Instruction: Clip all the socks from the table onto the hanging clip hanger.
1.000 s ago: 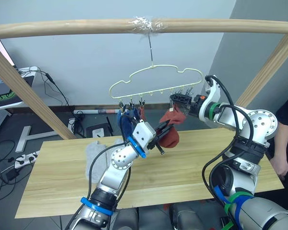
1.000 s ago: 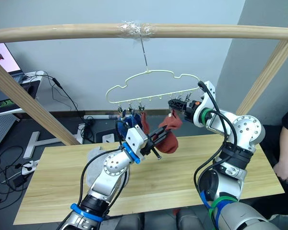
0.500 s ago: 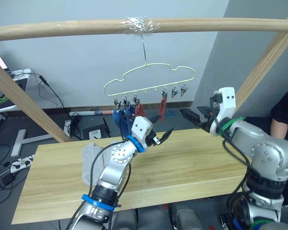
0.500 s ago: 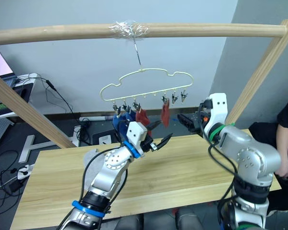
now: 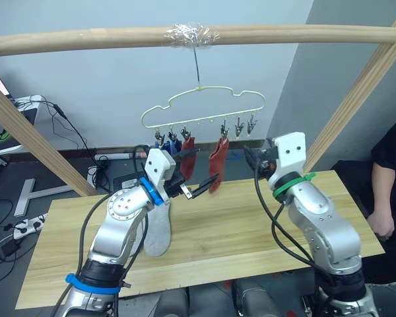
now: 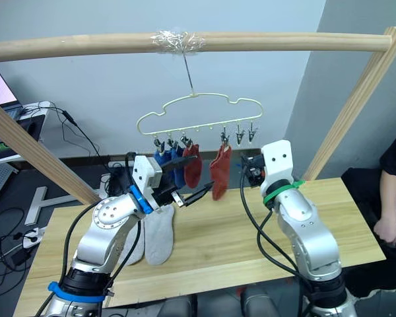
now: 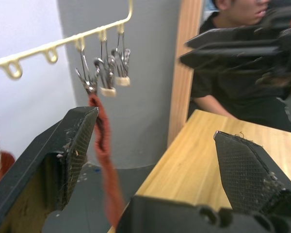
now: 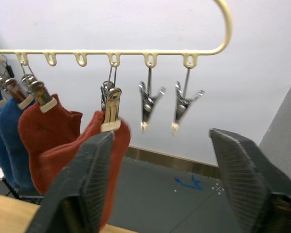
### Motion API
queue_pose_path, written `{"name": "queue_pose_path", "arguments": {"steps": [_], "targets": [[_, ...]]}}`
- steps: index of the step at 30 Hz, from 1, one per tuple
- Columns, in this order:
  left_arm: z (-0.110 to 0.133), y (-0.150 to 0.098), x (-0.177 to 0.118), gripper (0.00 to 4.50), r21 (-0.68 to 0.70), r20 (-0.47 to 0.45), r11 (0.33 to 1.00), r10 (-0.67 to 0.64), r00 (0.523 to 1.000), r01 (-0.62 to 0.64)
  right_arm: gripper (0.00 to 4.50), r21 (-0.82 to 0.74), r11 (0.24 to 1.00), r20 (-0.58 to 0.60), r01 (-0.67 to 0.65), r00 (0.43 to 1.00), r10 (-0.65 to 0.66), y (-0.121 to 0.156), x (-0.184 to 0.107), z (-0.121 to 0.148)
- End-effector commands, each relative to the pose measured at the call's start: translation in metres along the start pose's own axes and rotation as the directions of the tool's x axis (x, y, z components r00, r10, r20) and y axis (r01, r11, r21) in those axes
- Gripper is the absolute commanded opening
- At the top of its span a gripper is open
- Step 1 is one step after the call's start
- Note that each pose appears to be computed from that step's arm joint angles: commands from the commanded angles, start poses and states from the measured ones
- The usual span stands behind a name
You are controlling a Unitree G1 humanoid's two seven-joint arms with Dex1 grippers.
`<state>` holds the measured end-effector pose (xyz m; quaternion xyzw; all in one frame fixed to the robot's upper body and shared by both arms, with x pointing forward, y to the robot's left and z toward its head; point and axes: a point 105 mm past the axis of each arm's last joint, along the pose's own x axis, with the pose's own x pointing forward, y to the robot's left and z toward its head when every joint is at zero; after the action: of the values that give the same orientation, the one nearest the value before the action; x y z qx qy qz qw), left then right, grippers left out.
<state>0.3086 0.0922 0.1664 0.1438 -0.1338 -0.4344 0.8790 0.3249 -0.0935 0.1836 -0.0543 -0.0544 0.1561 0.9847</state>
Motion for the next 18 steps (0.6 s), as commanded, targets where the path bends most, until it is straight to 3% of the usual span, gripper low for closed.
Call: {"name": "queue_pose_path", "arguments": {"steps": [1,3,13,16,18], "targets": [[0.023,0.003,-0.002,4.39,0.036,0.059,0.999,-0.023,0.998,0.021,2.86,-0.010,1.000,0.072,0.020,0.997,-0.019,0.003,0.002,0.011],[0.025,0.004,-0.003,4.39,0.038,0.061,0.999,-0.028,0.998,0.025,2.21,-0.014,1.000,0.073,0.017,0.997,-0.016,0.005,0.003,0.010],[0.030,0.008,-0.002,4.39,0.046,0.072,0.999,-0.020,0.997,0.017,2.21,-0.008,1.000,0.076,0.030,0.997,-0.029,0.004,0.019,0.006],[0.032,0.005,-0.001,4.39,0.048,0.079,0.999,-0.030,0.996,0.026,1.62,-0.002,0.999,0.079,0.039,0.996,-0.038,0.005,0.030,0.005],[0.031,0.004,-0.001,4.39,0.051,0.075,0.998,-0.038,0.996,0.034,1.62,-0.004,0.999,0.081,0.039,0.996,-0.038,0.005,0.036,0.005]]}}
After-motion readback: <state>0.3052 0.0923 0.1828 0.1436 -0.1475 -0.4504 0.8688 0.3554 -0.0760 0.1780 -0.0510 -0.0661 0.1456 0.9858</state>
